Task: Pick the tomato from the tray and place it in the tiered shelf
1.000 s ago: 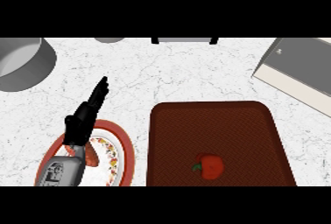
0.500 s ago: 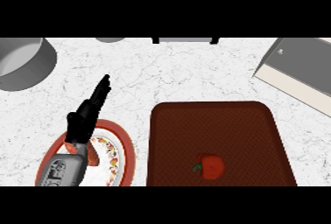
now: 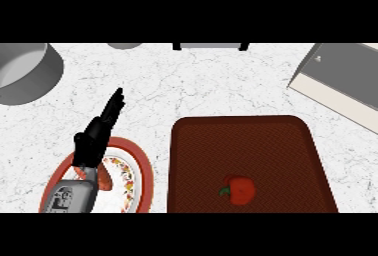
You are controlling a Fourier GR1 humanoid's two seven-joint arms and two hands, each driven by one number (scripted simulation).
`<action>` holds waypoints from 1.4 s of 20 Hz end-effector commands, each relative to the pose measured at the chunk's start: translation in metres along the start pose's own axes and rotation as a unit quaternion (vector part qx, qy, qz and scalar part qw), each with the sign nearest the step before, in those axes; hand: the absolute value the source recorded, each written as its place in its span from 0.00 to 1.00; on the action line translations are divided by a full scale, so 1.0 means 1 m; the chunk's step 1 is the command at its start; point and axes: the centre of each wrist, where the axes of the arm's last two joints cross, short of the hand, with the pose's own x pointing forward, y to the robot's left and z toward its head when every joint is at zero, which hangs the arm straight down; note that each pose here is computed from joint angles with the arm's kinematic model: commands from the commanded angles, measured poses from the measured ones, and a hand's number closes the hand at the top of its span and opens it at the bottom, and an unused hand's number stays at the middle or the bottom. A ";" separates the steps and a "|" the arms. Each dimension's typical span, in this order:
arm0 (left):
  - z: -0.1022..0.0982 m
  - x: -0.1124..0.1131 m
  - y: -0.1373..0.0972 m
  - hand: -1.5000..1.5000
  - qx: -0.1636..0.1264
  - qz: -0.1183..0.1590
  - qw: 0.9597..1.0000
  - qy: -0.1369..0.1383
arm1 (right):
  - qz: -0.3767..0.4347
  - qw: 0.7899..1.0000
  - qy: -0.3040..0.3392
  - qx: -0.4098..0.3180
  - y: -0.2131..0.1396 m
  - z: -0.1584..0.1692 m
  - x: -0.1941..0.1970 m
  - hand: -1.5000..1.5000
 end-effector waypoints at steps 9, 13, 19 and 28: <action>-0.002 -0.003 0.002 0.50 0.006 -0.005 1.000 -0.004 | 0.039 0.994 0.089 -0.048 -0.012 -0.005 -0.035 0.00; 0.008 -0.010 0.022 0.50 0.002 0.004 1.000 0.009 | -0.037 0.994 0.100 -0.037 -0.021 0.013 -0.015 0.00; -0.001 -0.007 -0.010 0.50 0.002 0.002 1.000 0.002 | -0.073 0.993 0.092 -0.004 -0.039 0.001 0.002 0.00; 0.010 -0.008 0.006 0.50 -0.001 -0.009 1.000 0.003 | -0.215 0.961 0.128 -0.117 -0.112 -0.033 0.013 0.00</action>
